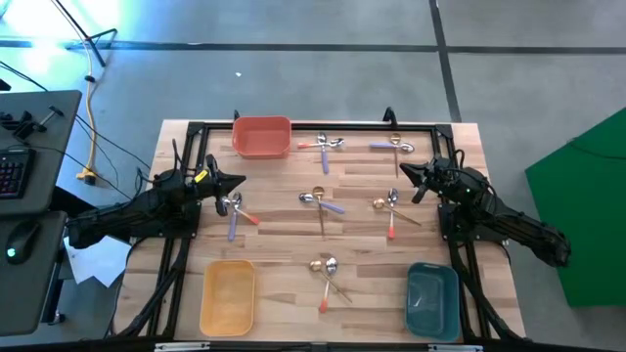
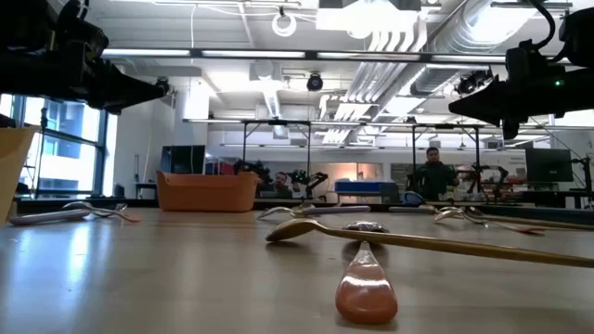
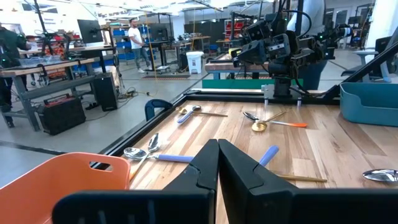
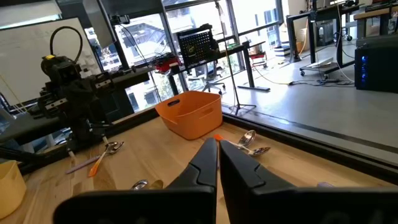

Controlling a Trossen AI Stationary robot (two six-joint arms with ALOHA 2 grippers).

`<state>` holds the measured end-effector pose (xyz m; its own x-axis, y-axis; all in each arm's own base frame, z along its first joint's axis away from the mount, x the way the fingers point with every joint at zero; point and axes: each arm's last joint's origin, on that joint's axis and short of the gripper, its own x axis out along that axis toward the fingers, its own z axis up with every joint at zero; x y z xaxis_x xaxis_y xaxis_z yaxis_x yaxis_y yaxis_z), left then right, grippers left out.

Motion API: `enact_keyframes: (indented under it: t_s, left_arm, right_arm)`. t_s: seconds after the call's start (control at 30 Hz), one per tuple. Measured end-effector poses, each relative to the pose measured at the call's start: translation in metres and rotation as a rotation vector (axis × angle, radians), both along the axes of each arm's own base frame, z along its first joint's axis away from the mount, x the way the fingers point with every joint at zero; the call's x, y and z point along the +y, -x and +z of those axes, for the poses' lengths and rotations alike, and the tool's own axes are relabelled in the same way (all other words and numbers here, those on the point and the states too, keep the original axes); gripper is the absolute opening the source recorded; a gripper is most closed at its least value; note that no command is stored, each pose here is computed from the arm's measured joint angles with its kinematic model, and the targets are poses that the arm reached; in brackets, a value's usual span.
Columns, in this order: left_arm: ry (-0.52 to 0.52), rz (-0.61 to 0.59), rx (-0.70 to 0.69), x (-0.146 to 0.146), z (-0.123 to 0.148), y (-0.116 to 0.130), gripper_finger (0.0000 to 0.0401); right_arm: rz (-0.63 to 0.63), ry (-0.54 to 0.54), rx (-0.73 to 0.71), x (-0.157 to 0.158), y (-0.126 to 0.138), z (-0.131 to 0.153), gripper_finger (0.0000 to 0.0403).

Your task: Sort silverware by color (type)

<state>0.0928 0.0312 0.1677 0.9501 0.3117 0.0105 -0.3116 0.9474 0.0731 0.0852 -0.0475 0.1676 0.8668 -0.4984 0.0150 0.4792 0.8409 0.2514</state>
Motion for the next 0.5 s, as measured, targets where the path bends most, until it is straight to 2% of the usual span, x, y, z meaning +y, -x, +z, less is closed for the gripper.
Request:
enact_keyframes:
  t_s: [0.27, 0.5]
  left_arm:
    - [-0.003, 0.000, -0.008, 0.000, 0.001, 0.000, 0.0003]
    - [-0.055, 0.001, -0.104, 0.000, 0.011, 0.001, 0.0003]
  right_arm:
    - [0.000, 0.000, 0.000, 0.000, 0.000, 0.000, 0.0000]
    - [0.000, 0.017, -0.034, 0.000, 0.000, 0.004, 0.0000]
